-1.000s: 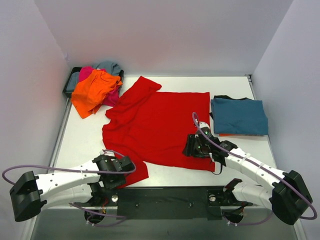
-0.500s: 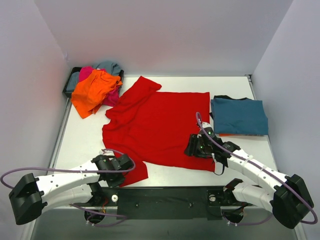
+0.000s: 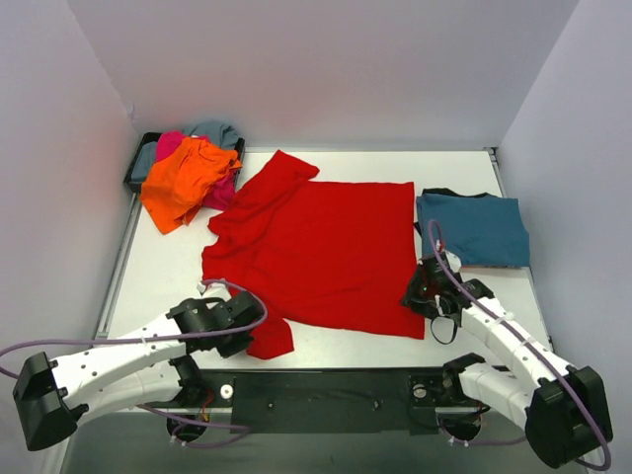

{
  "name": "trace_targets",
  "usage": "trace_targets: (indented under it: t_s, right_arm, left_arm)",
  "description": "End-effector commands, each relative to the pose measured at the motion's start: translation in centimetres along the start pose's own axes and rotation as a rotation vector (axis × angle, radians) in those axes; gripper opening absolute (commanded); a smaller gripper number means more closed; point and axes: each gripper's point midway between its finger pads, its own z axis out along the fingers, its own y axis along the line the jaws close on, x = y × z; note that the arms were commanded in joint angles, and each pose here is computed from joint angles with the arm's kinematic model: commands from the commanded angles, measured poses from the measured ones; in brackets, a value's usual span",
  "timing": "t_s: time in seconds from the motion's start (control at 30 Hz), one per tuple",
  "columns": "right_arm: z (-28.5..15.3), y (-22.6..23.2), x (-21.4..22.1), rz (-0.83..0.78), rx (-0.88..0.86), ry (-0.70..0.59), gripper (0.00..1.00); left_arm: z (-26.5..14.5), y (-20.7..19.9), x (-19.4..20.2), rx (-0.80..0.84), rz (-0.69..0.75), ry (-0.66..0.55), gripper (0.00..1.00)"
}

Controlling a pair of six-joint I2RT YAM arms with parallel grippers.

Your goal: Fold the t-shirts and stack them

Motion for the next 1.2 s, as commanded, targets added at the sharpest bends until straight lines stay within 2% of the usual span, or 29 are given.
trace_targets:
  t_s: [0.0, 0.13, 0.33, 0.77, 0.93, 1.03, 1.13, 1.17]
  right_arm:
    - [-0.9, -5.1, 1.6, 0.142, 0.209, 0.019, 0.32]
    - [-2.0, -6.3, 2.5, 0.196, 0.242, 0.017, 0.33]
    - [-2.6, -7.4, 3.9, 0.228, 0.261, 0.022, 0.34]
    - [-0.8, -8.1, 5.6, 0.296, 0.306, 0.074, 0.31]
    - [-0.8, -8.4, 5.8, 0.297, 0.317, 0.075, 0.26]
    - [-0.7, -8.4, 5.8, 0.306, 0.317, 0.069, 0.19]
    - [-0.8, -8.1, 5.6, 0.302, 0.313, 0.078, 0.0]
    - [-1.0, -8.0, 5.5, 0.298, 0.313, 0.081, 0.0]
  left_arm:
    - [-2.6, -1.5, -1.2, 0.055, -0.066, -0.023, 0.0]
    - [-4.8, -2.0, -2.1, 0.104, -0.085, -0.04, 0.0]
    - [-6.0, -2.1, -3.0, 0.14, -0.087, -0.069, 0.0]
    - [-7.5, -1.2, -3.5, 0.143, -0.058, -0.084, 0.0]
    - [-7.6, -1.3, -3.5, 0.144, -0.05, -0.08, 0.0]
    - [-7.7, -1.2, -3.4, 0.142, -0.039, -0.074, 0.0]
    - [-8.0, -1.2, -3.1, 0.145, -0.025, -0.055, 0.0]
    - [-8.2, -1.3, -2.9, 0.147, -0.024, -0.042, 0.0]
